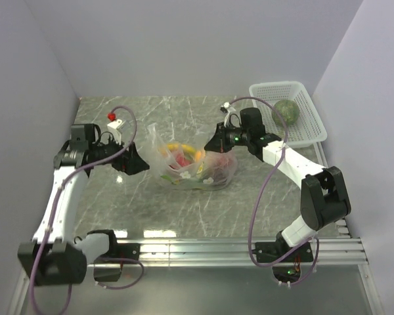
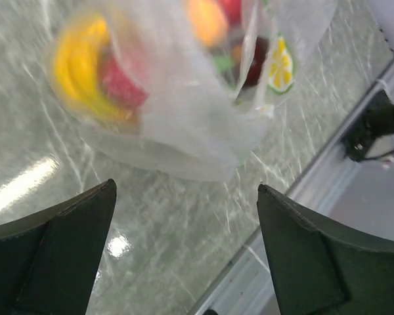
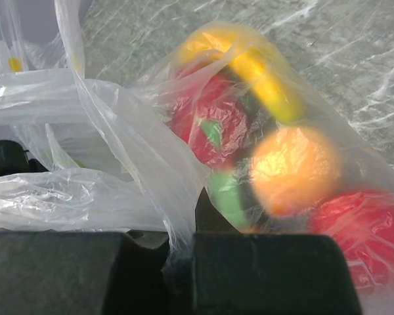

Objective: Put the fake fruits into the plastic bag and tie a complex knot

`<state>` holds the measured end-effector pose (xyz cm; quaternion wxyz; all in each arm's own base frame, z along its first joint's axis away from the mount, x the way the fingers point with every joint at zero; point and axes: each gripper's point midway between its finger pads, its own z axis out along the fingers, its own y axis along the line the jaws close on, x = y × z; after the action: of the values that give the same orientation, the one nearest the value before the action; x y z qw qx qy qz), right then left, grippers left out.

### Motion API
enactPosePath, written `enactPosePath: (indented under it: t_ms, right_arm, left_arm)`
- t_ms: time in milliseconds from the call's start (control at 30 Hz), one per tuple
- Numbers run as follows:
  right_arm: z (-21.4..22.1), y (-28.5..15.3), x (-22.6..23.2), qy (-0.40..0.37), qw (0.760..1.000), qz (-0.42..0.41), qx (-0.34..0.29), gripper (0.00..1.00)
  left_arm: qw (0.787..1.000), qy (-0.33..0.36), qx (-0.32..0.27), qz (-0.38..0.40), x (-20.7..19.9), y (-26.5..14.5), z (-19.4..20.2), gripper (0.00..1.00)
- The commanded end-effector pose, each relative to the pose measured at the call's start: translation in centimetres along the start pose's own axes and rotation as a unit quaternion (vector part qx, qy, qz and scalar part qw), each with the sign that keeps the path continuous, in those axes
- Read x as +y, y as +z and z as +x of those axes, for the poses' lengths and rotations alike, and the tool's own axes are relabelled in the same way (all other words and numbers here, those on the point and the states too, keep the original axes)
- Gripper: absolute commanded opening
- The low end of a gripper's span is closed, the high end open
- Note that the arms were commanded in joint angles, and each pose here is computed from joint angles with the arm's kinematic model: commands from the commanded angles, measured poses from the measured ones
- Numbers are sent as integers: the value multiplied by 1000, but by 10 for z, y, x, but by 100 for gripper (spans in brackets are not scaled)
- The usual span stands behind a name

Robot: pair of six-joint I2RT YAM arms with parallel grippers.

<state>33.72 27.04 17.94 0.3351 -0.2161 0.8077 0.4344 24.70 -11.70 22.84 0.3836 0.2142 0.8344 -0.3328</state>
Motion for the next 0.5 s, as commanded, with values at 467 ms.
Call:
enactPosePath:
  t_ms: [467]
  right_arm:
    - [-7,-6,21,-46,998,-42,23,0]
  left_arm:
    - [981,0,-93,168,0,57,-24,97]
